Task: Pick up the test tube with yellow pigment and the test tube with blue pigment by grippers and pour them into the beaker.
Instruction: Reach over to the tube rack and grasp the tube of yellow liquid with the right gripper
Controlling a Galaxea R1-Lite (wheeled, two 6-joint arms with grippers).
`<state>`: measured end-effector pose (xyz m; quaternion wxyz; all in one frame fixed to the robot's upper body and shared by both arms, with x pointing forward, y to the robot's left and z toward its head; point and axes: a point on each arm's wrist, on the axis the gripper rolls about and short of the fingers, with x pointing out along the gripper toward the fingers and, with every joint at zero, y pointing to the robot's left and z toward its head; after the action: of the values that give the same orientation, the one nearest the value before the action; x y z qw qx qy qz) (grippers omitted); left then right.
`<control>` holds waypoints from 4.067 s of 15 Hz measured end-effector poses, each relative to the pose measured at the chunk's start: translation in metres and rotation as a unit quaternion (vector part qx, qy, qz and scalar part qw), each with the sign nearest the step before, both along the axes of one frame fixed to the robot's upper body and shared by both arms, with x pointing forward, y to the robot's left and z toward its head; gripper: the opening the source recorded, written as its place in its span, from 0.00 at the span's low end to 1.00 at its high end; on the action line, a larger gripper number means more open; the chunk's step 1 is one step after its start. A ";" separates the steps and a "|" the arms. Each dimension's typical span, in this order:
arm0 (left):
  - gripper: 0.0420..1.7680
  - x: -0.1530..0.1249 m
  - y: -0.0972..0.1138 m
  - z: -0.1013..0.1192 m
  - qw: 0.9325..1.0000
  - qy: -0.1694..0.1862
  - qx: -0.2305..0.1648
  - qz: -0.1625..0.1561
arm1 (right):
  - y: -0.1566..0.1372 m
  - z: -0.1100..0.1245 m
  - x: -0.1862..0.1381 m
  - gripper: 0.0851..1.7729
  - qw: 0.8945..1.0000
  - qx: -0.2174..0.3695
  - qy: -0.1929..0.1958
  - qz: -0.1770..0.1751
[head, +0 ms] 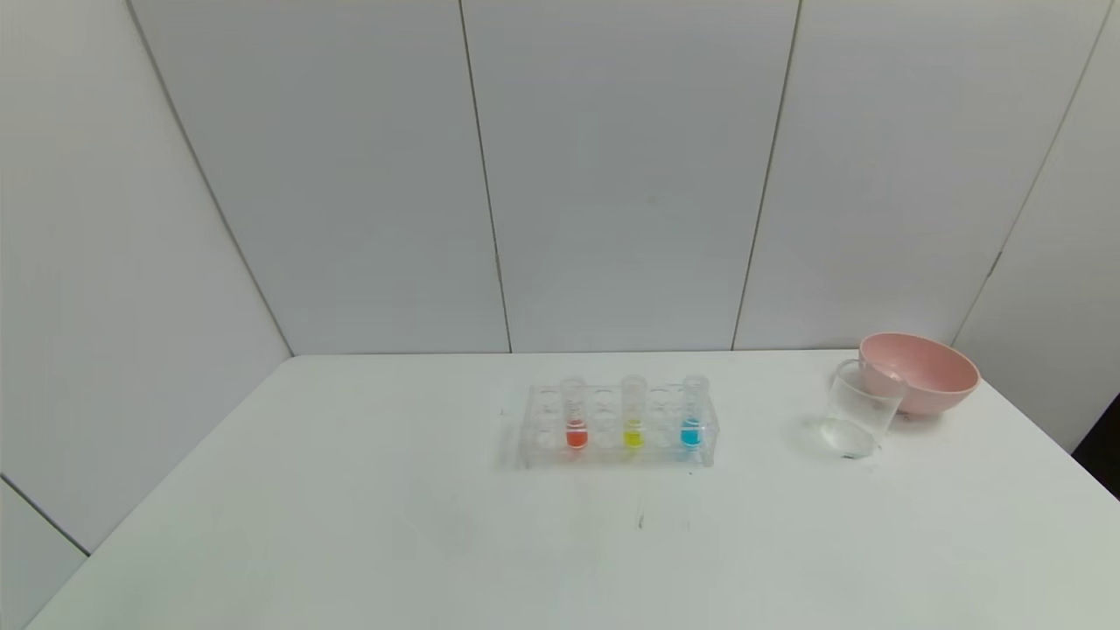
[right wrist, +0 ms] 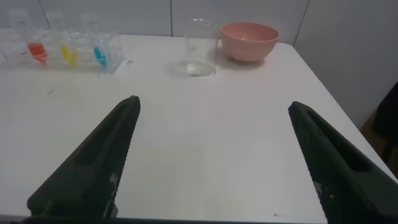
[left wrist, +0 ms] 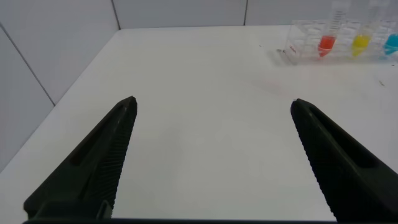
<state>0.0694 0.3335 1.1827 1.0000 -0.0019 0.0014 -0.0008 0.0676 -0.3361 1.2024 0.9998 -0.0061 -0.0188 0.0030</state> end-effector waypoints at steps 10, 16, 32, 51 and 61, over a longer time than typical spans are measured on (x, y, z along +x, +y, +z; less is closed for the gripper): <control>1.00 0.000 0.000 0.000 1.000 0.000 0.000 0.000 | 0.000 0.065 0.082 0.96 1.000 0.016 0.015 0.005; 1.00 0.000 0.000 0.000 1.000 0.000 0.000 0.000 | 0.006 0.068 0.172 0.96 0.999 0.017 0.037 0.020; 1.00 0.000 0.000 0.000 1.000 0.000 0.000 0.000 | 0.208 0.022 0.281 0.96 0.992 0.048 0.102 0.059; 1.00 0.000 0.000 0.000 1.000 0.000 0.000 0.000 | 0.299 -0.006 0.278 0.96 0.990 0.010 0.110 0.085; 1.00 0.000 0.000 0.000 1.000 0.000 0.000 0.000 | 0.293 -0.017 0.308 0.96 0.990 0.014 0.112 0.083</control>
<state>0.0694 0.3335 1.1827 1.0000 -0.0021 0.0012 -0.0008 0.3751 -0.0427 1.1856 0.9919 0.0099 0.0926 0.0859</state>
